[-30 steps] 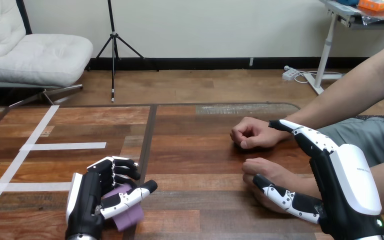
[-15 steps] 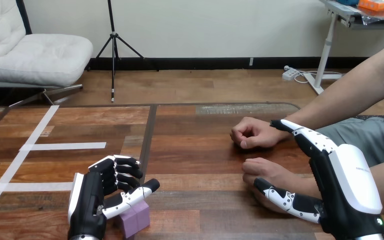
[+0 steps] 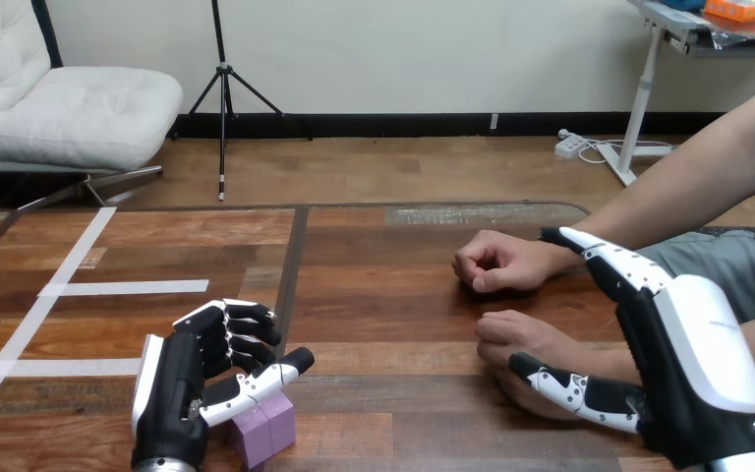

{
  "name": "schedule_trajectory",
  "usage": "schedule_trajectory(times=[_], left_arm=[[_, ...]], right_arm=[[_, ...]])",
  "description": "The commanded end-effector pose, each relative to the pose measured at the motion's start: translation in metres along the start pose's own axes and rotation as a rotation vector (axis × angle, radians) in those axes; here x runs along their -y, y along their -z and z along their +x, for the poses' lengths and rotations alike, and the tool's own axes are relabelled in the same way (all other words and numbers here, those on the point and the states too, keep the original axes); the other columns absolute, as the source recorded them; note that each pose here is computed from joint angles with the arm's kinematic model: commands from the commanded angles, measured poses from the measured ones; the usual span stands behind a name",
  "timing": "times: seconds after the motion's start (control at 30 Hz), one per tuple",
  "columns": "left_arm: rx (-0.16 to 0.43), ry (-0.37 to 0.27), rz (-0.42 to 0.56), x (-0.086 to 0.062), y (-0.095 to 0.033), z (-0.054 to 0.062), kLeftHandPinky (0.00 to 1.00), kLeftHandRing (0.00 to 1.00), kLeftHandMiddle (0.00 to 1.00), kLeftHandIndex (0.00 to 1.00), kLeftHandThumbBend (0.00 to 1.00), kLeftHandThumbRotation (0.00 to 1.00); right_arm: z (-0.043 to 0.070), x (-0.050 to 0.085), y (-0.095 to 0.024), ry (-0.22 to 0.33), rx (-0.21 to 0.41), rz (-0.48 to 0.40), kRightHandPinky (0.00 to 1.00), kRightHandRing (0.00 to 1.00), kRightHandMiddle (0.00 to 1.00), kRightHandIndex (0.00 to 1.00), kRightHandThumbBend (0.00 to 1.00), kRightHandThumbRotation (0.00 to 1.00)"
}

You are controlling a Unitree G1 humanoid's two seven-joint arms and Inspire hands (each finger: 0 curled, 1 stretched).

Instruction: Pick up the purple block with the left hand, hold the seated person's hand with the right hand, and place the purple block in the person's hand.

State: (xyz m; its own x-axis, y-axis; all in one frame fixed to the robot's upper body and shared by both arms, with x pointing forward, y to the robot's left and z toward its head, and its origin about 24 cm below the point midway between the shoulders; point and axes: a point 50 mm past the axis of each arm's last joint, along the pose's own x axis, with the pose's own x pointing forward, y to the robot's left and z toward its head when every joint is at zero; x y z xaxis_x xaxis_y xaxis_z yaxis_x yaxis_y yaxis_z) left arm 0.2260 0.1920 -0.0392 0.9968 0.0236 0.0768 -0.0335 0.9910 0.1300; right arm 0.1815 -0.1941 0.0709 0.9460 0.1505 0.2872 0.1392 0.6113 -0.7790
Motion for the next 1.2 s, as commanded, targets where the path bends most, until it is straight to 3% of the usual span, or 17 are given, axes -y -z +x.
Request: schedule_trajectory(times=[0.0, 0.63, 0.93, 1.17], left_arm=[[0.101, -0.010, -0.023, 0.001, -0.017, 0.012, 0.33, 0.40, 0.48, 0.49, 0.89, 0.11], [0.121, 0.003, 0.038, -0.001, -0.019, 0.013, 0.35, 0.42, 0.49, 0.50, 0.86, 0.11], [0.101, 0.076, 0.190, -0.005, -0.020, 0.013, 0.43, 0.52, 0.58, 0.59, 0.89, 0.25], [0.092, 0.160, 0.432, -0.011, -0.025, 0.012, 0.59, 0.70, 0.75, 0.72, 0.97, 0.43]], right_arm=[[0.010, 0.015, -0.007, 0.054, 0.053, -0.026, 0.86, 0.85, 0.85, 0.84, 0.73, 0.14], [0.010, 0.015, -0.007, 0.045, 0.046, -0.025, 0.85, 0.85, 0.85, 0.84, 0.73, 0.17], [0.010, 0.014, -0.008, 0.033, 0.051, -0.033, 0.86, 0.85, 0.85, 0.84, 0.73, 0.19], [0.010, 0.014, -0.008, 0.025, 0.045, -0.041, 0.87, 0.86, 0.85, 0.84, 0.73, 0.19]])
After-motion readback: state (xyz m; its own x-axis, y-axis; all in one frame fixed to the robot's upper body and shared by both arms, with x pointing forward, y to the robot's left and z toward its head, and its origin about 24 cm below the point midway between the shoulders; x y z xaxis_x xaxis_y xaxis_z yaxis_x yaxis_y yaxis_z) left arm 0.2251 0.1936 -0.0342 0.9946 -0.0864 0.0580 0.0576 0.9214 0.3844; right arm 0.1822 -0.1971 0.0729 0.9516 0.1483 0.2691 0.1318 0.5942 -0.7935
